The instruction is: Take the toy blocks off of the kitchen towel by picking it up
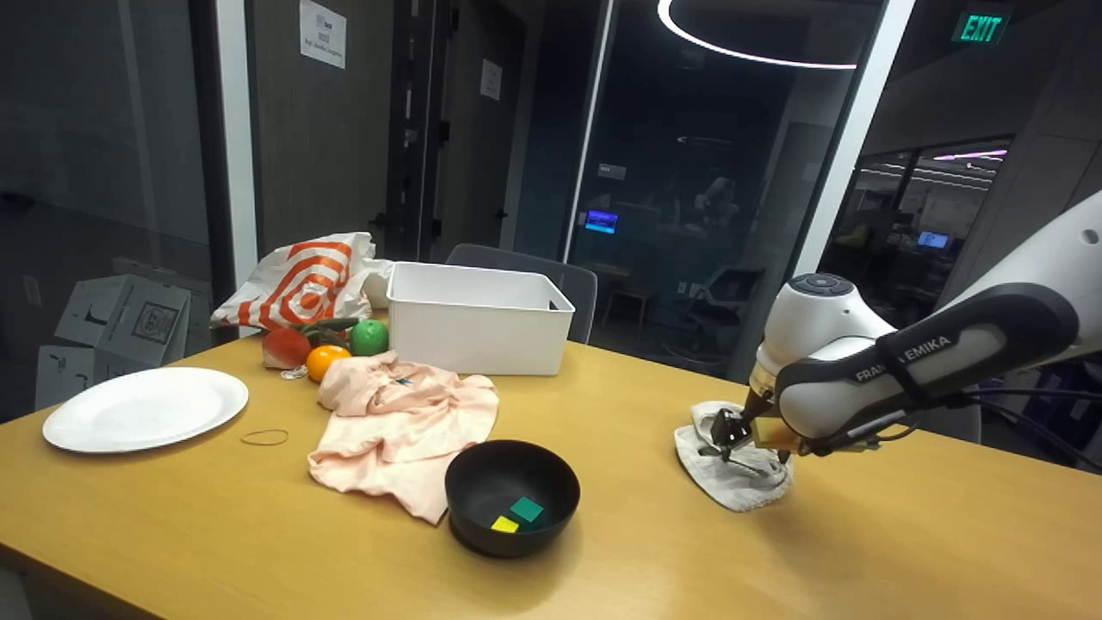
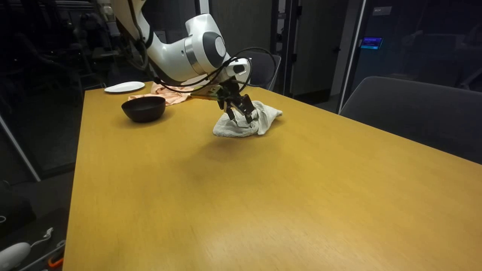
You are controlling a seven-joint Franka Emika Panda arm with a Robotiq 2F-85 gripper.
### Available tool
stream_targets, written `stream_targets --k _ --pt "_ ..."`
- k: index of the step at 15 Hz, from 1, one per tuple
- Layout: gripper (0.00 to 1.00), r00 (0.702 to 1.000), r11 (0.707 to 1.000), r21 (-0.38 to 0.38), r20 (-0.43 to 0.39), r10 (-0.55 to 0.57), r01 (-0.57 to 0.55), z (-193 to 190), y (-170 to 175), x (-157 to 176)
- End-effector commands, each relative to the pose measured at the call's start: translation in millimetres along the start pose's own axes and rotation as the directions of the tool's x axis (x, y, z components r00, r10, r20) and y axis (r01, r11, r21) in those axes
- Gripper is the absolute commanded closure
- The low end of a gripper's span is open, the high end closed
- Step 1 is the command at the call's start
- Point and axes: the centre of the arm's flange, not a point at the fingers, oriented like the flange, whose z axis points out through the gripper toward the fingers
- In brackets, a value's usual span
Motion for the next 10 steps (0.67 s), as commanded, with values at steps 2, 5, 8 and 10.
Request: stream_targets --k 2,5,8,10 --pt "0.00 0.988 0.987 0.033 0.013 0.157 -0.157 6 -3 19" --pt "0.34 0.981 0.979 0.061 0.009 0.193 -0.193 -2 -4 21" --pt "0.58 0.980 0.977 0.071 -0.004 0.201 -0.200 -9 -4 23" --pt "0.72 0.980 0.977 0.074 -0.002 0.201 -0.200 -9 -4 23"
